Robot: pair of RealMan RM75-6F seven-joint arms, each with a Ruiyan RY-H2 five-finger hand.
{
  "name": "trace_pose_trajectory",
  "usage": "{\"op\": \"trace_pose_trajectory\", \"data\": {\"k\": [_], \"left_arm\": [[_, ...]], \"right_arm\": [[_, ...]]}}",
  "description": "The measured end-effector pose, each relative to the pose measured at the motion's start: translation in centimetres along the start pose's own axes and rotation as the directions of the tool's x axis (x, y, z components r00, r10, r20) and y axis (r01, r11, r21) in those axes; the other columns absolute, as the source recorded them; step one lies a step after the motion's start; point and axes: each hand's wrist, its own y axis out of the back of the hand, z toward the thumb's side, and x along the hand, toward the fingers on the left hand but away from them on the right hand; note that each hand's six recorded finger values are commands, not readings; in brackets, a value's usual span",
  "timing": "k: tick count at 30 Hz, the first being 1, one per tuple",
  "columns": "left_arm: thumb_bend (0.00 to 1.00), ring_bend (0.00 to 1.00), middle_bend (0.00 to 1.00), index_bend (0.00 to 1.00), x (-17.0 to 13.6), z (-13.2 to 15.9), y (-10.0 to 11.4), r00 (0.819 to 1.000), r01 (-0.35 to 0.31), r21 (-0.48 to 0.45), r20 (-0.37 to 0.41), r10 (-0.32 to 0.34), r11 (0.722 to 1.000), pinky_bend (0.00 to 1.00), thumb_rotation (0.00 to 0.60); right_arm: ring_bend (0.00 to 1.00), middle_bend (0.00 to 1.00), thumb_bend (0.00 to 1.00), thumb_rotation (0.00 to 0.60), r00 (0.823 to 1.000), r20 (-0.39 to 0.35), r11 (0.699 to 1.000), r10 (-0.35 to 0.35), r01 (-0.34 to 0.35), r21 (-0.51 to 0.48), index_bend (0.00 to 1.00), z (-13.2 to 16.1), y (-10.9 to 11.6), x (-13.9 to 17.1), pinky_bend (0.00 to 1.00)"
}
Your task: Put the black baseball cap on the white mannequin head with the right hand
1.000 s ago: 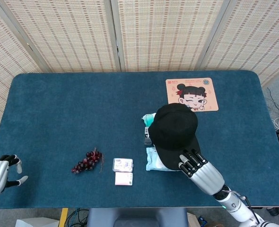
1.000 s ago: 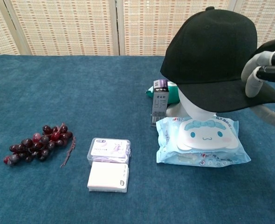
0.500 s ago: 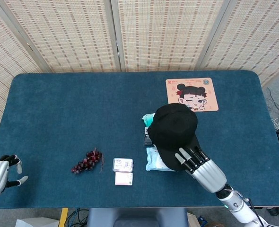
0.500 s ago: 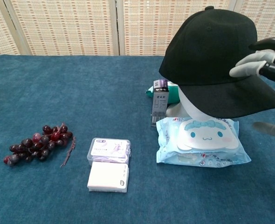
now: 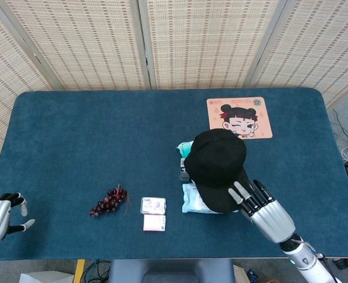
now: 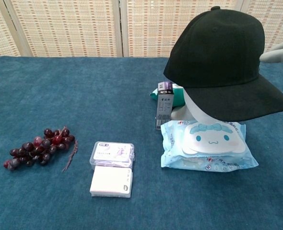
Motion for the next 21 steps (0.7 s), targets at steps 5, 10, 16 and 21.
{"op": "trace_pose_trajectory", "data": {"k": [5,10,16,21], "left_arm": [[0.01,0.36,0.48,0.67,0.0,0.0,-0.2,1.0,0.003,0.003,-0.001,-0.003,1.0,0.52,0.6],[0.01,0.37,0.48,0.67,0.0,0.0,0.0,1.0,-0.001,0.001,0.0,0.001,1.0,0.52,0.6],[0.01,0.36,0.48,0.6,0.0,0.2,0.1,1.0,-0.011,-0.006,0.012,0.011,1.0,0.52,0.6],[0.01,0.35,0.47,0.54,0.0,0.7,0.8,0.996,-0.069,-0.04,0.056,0.071,0.997,0.52,0.6]], "right_arm": [[0.1,0.22,0.0,0.6,0.993,0.09,0.997,0.071,-0.074,0.019,0.19,-1.6,0.2,0.6,0.26],[0.09,0.22,0.0,0.6,0.966,0.205,0.985,0.157,-0.167,0.033,0.19,-3.1,0.6,1.4,0.23],[0.09,0.22,0.0,0.6,0.902,0.358,0.966,0.241,-0.258,-0.002,0.19,-5.2,0.9,2.8,0.22],[0.09,0.22,0.0,0.6,0.851,0.462,0.966,0.251,-0.247,-0.07,0.19,-6.9,0.6,3.9,0.22]]}}
